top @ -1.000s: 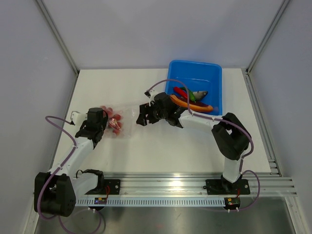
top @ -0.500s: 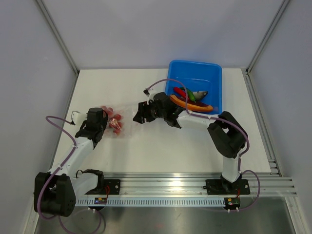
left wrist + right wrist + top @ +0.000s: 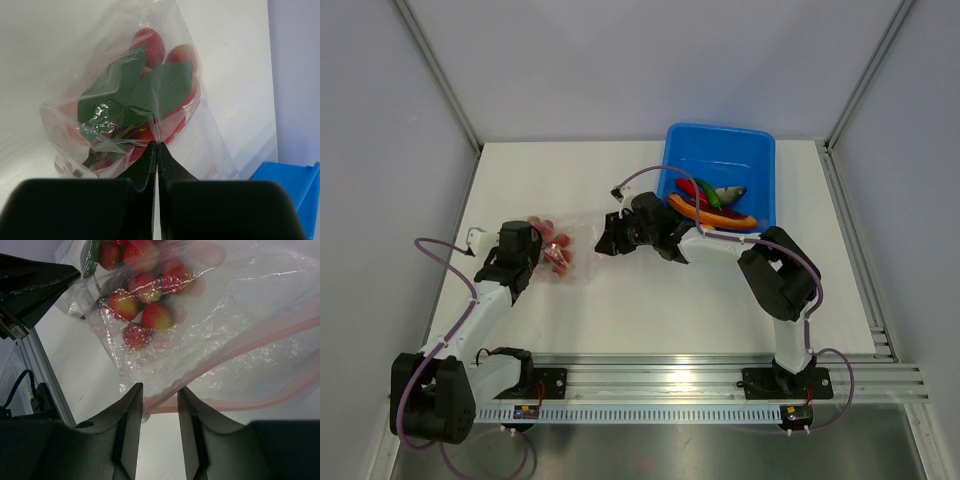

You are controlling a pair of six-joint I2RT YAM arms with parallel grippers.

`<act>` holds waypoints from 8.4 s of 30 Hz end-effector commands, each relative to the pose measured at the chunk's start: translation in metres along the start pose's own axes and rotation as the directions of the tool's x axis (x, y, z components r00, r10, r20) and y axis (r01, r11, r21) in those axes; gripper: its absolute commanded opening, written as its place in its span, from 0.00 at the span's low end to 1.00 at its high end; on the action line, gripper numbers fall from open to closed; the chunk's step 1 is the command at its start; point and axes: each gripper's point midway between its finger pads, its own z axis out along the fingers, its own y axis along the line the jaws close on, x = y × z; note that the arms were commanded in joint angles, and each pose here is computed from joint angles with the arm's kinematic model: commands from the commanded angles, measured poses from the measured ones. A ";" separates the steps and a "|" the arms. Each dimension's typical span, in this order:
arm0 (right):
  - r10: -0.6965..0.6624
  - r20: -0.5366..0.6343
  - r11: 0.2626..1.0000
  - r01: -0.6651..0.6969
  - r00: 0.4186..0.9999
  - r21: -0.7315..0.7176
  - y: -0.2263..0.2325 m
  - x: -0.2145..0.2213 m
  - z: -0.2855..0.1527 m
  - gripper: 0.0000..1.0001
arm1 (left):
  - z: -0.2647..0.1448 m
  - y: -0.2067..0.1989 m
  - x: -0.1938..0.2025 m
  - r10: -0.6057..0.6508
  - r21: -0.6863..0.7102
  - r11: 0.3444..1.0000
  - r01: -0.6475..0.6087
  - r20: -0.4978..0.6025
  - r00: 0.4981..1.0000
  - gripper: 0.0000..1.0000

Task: Open the zip-top bag and remove the fake food
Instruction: Pick up the fake fruit from the center of the board.

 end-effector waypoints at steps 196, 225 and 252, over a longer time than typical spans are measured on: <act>-0.223 0.376 0.922 0.320 0.899 -0.217 0.087 -0.015 -0.069 0.74 | 0.005 0.027 0.003 -0.103 -0.097 0.990 0.100 -0.022 0.994 0.01; -0.184 0.384 0.961 0.248 0.905 -0.123 0.073 -0.026 -0.074 0.00 | 0.008 0.034 0.001 -0.119 -0.132 0.984 0.117 -0.005 0.993 0.01; -0.193 0.531 0.974 0.224 0.825 0.005 0.054 -0.040 -0.108 0.39 | 0.008 0.040 -0.004 -0.125 -0.172 0.977 0.125 0.014 0.992 0.00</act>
